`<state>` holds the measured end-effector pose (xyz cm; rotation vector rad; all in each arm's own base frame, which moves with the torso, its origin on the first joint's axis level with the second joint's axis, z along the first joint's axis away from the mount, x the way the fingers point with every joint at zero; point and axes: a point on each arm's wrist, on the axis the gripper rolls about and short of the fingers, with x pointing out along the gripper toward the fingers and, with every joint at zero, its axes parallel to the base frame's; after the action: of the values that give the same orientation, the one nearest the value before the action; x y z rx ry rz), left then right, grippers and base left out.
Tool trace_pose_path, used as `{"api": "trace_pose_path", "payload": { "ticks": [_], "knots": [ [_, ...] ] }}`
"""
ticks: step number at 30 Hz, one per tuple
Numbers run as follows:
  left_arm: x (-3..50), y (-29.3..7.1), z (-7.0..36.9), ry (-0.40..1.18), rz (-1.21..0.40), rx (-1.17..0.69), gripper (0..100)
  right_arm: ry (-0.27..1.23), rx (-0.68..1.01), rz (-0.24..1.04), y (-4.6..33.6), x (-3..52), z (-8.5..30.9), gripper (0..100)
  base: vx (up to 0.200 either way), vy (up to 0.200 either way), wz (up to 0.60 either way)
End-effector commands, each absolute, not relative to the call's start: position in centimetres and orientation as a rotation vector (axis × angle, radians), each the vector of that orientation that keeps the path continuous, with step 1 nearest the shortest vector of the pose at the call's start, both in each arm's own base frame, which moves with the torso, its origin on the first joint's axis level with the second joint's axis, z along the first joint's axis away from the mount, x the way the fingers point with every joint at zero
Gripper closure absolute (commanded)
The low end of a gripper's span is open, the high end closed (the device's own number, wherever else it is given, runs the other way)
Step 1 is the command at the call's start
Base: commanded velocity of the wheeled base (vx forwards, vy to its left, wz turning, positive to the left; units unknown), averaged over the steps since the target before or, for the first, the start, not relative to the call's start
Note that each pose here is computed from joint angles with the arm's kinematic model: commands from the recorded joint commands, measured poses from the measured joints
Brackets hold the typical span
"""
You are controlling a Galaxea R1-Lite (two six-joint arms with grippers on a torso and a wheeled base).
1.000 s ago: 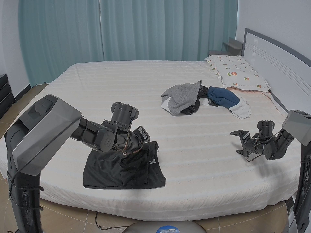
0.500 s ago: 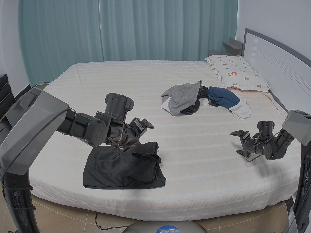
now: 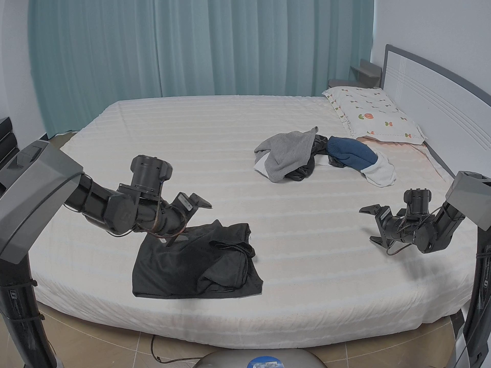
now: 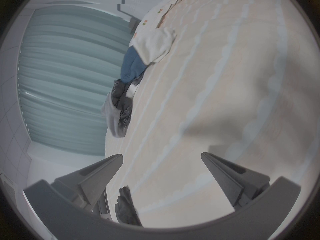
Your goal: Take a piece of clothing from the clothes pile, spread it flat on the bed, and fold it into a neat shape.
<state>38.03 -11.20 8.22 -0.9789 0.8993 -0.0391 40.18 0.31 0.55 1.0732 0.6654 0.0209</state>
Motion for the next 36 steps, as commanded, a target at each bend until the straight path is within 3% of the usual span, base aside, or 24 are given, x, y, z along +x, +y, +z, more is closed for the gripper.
{"api": "trace_pose_path", "payload": {
  "ticks": [1,7,28,36],
  "knots": [
    [37.1,-8.0,6.0,0.877,0.018,-1.057,0,0.702,1.03,0.14,4.9,38.0,3.2,0,0.0,0.2,0.0],
    [36.7,-6.3,4.8,0.818,0.004,-1.103,0,0.783,0.932,0.233,8.5,36.1,2.7,0,0.0,0.2,0.0],
    [37.4,-5.9,3.2,0.845,0.016,-1.101,0,0.911,0.704,0.422,11.4,31.9,1.3,0,0.0,0.2,0.0],
    [37.4,-5.9,3.2,0.845,0.019,-1.101,0,0.916,0.611,0.434,10.5,30.6,1.0,0,0.0,0.0,0.0]
  ]
}}
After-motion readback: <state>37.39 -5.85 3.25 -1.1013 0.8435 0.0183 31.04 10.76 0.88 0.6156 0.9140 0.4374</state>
